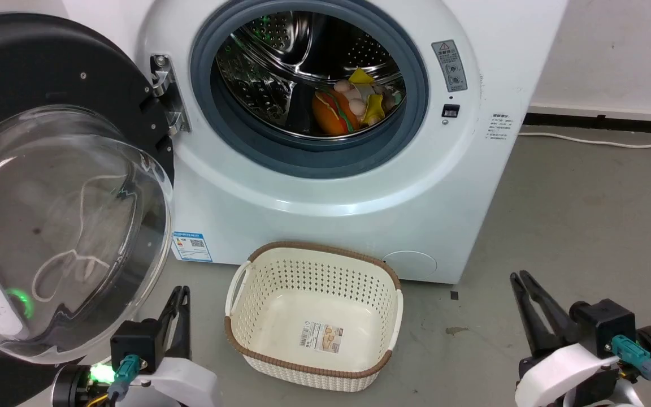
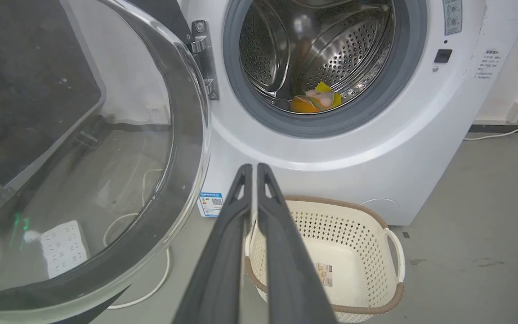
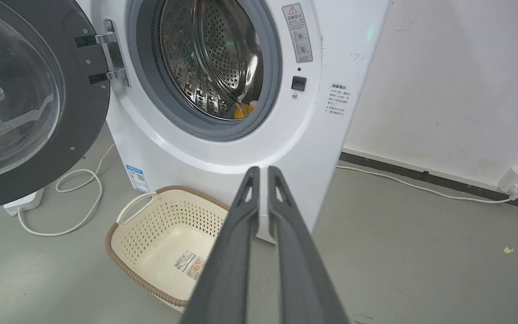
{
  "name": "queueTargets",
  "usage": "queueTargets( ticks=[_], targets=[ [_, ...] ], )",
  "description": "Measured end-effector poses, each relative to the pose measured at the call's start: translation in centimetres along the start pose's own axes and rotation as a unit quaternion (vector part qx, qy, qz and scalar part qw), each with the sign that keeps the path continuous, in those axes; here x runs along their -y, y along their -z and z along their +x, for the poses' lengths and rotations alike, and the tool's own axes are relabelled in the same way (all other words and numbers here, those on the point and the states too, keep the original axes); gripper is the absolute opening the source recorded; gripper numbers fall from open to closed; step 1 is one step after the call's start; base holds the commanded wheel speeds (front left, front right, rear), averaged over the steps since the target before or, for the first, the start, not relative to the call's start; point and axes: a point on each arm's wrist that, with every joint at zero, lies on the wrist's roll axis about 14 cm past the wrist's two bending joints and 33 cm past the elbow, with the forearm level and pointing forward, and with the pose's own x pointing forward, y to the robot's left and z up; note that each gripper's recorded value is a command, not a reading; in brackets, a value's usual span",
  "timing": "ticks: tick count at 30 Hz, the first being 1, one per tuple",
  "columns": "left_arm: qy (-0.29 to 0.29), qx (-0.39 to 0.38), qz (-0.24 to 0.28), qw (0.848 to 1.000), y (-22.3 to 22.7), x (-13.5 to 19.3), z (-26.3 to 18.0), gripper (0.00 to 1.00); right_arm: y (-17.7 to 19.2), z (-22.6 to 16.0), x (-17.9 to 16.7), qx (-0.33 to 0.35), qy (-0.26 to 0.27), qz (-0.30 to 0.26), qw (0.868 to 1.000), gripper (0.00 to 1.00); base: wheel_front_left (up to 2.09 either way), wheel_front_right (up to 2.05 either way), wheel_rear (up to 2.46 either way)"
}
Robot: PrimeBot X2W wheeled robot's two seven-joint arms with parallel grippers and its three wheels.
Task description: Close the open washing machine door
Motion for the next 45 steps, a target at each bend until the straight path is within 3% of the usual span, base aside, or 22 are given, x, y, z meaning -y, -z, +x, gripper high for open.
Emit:
queueTargets(
  ticks=[19, 45],
  targets=[
    [0.001, 0.014, 0.000, 1.000, -0.3, 0.1, -0.3, 1.00, -0.3, 0.3, -0.3, 0.013, -0.005, 0.006, 1.000, 1.00, 0.00, 0.00, 0.00],
    [-0.090, 0.044, 0.003, 0.995, -1.1, -5.0, -3.8, 1.00, -0.7, 3.1, -8.2, 0.035, -0.123, 0.011, 0.992, 1.00, 0.00, 0.00, 0.00]
  ],
)
